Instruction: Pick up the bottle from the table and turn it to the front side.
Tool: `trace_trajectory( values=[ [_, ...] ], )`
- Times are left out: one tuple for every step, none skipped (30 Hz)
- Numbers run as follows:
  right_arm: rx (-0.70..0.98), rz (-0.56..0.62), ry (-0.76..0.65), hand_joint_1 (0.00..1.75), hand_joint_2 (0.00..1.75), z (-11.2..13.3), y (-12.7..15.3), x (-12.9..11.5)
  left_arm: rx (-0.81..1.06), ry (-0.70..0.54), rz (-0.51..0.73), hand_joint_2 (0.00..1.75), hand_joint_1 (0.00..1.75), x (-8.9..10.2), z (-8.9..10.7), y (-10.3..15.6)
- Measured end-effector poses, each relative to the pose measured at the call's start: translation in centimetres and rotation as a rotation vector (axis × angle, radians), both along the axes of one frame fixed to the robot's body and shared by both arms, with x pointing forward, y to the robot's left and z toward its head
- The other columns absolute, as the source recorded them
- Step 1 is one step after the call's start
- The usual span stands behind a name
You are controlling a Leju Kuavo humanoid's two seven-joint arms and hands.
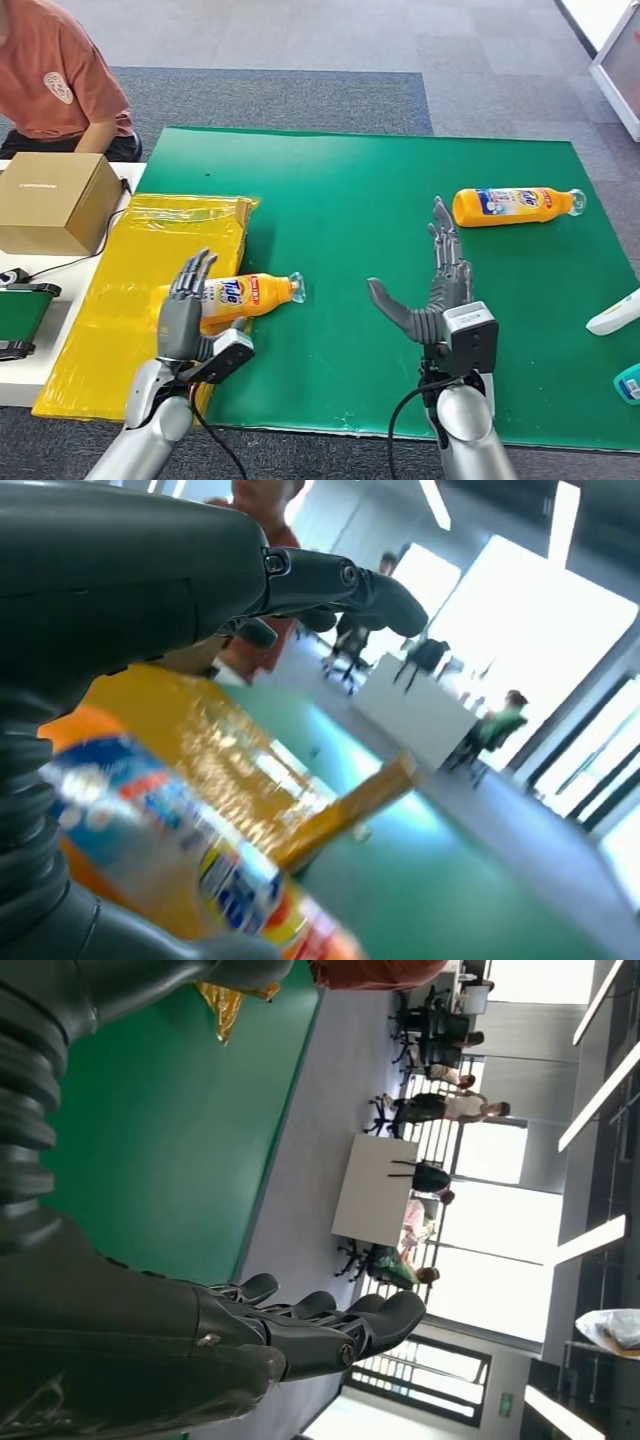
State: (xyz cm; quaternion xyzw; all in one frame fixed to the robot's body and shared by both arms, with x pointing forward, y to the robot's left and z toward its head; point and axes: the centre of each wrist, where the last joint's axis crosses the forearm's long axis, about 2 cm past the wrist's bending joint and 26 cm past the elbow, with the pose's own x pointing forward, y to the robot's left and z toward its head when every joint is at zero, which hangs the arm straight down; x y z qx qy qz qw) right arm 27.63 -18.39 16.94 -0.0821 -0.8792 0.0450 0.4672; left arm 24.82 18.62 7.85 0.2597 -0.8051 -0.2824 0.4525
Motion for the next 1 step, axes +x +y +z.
trace_trajectory(
  values=[
    [0.0, -0.005, 0.003, 0.0, 1.75, -0.09, -0.06, -0.11, -0.033, -0.026, 0.005, 1.75, 0.0, -0.22, 0.48, -0.02]
  ],
)
